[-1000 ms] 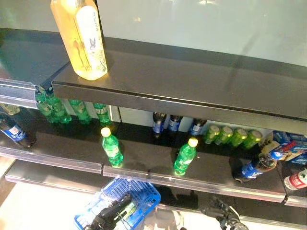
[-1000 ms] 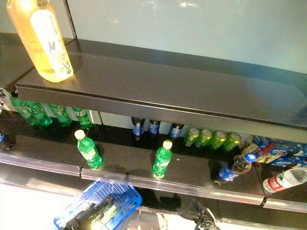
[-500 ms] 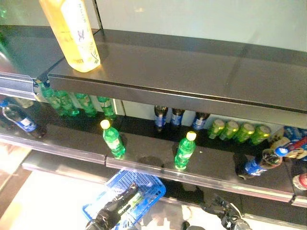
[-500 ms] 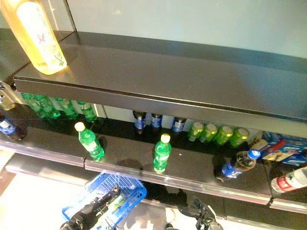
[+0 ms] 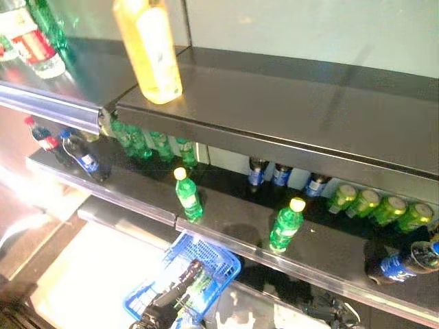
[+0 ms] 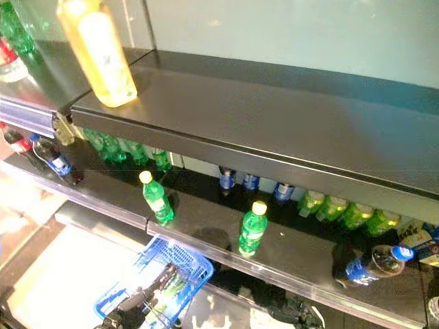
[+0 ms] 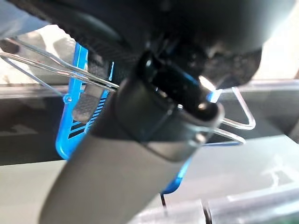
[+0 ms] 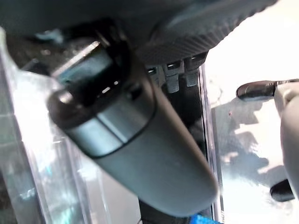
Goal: Pick up the drink and place into the basket.
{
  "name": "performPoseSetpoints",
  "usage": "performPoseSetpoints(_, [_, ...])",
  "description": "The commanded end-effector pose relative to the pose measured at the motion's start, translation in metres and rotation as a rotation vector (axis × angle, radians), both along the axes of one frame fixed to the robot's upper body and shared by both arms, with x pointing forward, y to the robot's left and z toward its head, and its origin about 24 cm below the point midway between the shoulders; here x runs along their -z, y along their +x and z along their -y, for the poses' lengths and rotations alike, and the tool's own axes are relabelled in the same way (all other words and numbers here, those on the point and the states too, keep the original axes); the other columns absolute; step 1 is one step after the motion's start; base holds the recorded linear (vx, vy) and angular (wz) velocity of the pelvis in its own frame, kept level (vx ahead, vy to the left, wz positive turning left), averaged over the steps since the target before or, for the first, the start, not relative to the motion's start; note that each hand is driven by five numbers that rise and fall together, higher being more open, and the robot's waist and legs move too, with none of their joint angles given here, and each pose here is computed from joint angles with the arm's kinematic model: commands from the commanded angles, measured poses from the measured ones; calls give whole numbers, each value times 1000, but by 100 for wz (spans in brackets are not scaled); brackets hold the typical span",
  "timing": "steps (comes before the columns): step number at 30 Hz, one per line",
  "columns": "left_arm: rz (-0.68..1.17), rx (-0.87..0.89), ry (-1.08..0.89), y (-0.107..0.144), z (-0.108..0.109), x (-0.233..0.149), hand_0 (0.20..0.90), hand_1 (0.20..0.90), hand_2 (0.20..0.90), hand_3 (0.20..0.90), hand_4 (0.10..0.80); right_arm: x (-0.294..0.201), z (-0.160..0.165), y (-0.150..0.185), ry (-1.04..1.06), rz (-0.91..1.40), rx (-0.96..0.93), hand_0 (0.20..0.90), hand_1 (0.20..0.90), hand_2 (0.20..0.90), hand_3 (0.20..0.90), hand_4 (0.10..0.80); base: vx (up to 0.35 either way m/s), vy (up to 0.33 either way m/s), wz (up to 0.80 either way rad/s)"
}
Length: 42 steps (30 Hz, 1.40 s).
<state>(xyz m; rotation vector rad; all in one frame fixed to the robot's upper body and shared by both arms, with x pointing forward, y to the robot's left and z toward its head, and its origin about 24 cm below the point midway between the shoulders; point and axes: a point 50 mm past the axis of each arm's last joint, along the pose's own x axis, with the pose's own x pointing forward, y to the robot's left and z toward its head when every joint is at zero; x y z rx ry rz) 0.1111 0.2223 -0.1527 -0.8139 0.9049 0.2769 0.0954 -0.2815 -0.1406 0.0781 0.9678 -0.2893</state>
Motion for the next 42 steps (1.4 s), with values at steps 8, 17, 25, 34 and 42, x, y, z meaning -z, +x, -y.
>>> performPoseSetpoints(8, [146, 89, 6, 14, -28, -16, 300, 300, 300, 200, 100, -7, -4, 27, -4, 115, 10, 900, 900, 900, 900, 800, -4, 174, -6])
performPoseSetpoints(17, [123, 116, 52, 20, -35, -19, 300, 300, 300, 200, 100, -1, -17, 16, 30, 113, 31, 900, 900, 900, 900, 800, -90, 69, -23])
performPoseSetpoints(25, [132, 63, 64, 20, -42, -21, 300, 300, 300, 200, 100, 0, -17, 14, 42, 102, 26, 900, 900, 900, 900, 800, -164, -84, -12])
performPoseSetpoints(34, [141, 29, 74, 31, -44, -24, 300, 300, 300, 200, 100, 2, -26, 20, 72, 96, -18, 900, 900, 900, 900, 800, -141, -348, -8])
performPoseSetpoints(42, [180, 38, 10, 28, -22, -19, 300, 300, 300, 200, 100, -5, -16, 34, 29, 105, -34, 900, 900, 900, 900, 800, -172, -322, 11])
